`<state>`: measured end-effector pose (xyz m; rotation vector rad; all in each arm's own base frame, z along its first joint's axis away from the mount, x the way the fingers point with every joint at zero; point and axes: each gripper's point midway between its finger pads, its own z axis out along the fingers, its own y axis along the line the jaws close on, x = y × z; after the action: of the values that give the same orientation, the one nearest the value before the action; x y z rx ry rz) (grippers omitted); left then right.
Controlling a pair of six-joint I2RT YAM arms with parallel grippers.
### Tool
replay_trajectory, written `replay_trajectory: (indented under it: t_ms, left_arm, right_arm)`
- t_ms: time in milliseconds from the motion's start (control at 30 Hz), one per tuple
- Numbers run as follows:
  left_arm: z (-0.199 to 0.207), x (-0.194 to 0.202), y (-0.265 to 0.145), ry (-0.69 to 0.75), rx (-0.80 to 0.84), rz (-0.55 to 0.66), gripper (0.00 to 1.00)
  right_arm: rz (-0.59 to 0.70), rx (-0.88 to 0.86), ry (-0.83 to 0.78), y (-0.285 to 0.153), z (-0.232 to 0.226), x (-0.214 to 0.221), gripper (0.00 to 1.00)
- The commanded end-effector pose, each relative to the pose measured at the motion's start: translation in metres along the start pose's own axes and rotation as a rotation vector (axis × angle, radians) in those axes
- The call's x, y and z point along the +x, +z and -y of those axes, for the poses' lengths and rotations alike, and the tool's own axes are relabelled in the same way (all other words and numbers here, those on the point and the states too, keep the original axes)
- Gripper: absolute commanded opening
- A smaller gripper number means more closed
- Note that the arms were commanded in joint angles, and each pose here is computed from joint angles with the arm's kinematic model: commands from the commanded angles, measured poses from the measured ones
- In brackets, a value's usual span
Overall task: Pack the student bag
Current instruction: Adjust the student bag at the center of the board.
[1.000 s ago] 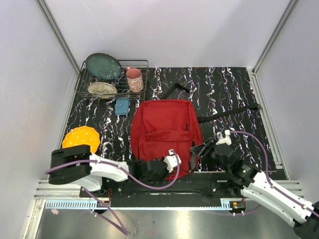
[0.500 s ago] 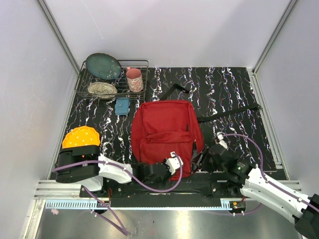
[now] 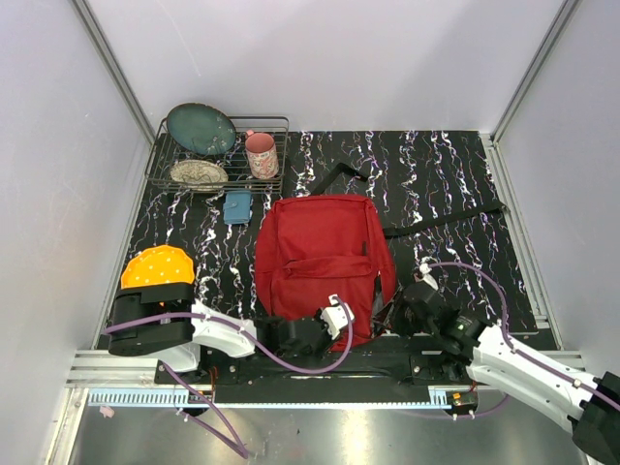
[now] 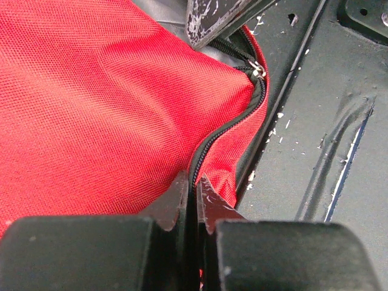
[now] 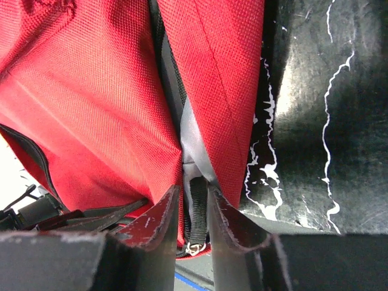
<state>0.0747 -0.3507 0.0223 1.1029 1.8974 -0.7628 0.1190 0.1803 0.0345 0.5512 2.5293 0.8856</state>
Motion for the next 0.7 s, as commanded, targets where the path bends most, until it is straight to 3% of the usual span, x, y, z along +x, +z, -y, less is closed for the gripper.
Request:
replay_trajectory:
  t_ms: [0,233,400,667]
  left_arm:
    - [0.005,0.016,-0.001,-0.007,0.019,-0.049,0.0]
    - [0.003,0.016,-0.003,-0.016,0.009,-0.04,0.0]
    - [0.002,0.016,-0.003,-0.018,0.002,-0.04,0.0]
    - [-0.003,0.02,-0.005,-0.029,-0.022,-0.047,0.0]
  right_arm:
    - [0.002,-0.049,0.008,0.006,-0.013,-0.002,0.3]
    - [-0.015,-0.01,0.012,0.013,-0.006,0.001,0.26]
    - [0.0,0.019,0.004,0.009,-0.002,-0.002,0.01]
    - [0.114,-0.055,0.004,-0.013,-0.014,-0.022,0.0]
